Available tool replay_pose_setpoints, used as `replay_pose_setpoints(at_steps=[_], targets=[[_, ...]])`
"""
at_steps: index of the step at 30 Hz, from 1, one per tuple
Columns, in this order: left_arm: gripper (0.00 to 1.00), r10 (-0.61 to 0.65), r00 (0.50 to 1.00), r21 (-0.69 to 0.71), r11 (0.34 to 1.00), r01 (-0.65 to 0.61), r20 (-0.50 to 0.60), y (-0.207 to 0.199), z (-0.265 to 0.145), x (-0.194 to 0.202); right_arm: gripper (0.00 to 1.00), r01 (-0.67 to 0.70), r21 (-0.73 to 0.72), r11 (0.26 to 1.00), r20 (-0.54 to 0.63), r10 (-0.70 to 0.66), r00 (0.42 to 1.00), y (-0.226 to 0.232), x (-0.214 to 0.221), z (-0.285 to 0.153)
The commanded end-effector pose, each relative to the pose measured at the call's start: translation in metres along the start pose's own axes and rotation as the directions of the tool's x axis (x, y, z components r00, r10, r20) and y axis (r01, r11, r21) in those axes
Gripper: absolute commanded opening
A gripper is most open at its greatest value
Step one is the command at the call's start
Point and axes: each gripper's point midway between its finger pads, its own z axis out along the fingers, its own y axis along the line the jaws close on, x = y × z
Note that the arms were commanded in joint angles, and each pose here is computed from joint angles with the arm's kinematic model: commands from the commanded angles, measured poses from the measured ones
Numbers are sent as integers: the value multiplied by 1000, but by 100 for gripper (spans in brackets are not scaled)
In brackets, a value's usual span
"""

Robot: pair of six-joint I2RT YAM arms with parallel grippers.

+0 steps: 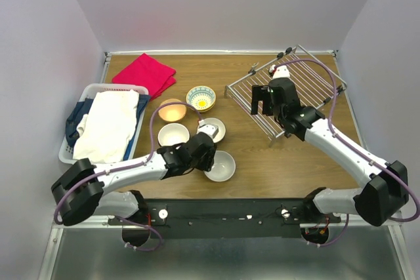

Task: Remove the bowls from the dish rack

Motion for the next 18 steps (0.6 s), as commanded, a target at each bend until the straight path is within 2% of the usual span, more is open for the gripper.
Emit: replay_pose_setpoints(at_steps=[1, 4, 5, 6, 9, 10, 12, 13, 14, 18], targets=[[53, -19, 993, -8, 1000, 20, 119, 0, -24, -31, 100, -29, -23, 999, -1, 29, 1000, 8, -6, 12], [59, -13, 981, -19, 1000, 17, 191, 2, -47, -58, 100, -31, -31, 999, -9, 30, 999, 14, -11, 22], [65, -20, 975, -12, 1000, 24, 223, 0, -56, -72, 100, -26, -32, 999, -22, 25, 999, 18, -9, 28], [65, -26, 968, -17, 999, 31, 248, 4, -67, -80, 100, -28, -33, 999, -28, 27, 999, 18, -10, 32], [79, -41, 944, -51, 997, 61, 328, 25, -93, -111, 100, -36, -32, 999, -39, 35, 999, 22, -19, 48], [80, -44, 938, -63, 996, 70, 345, 33, -99, -117, 100, -50, -40, 998, -20, 49, 999, 24, -33, 50], [91, -64, 911, -122, 985, 124, 408, 64, -121, -138, 100, -88, -34, 996, -52, 86, 995, 19, -33, 66], [92, -69, 902, -134, 981, 138, 426, 72, -128, -143, 100, -104, -33, 994, -57, 102, 993, 17, -35, 72], [97, -64, 884, -181, 970, 165, 464, 92, -142, -156, 100, -128, -34, 991, -39, 126, 991, 15, -48, 75], [99, -44, 856, -301, 926, 229, 515, 136, -183, -169, 100, -252, 30, 967, -28, 253, 967, -27, -66, 89]])
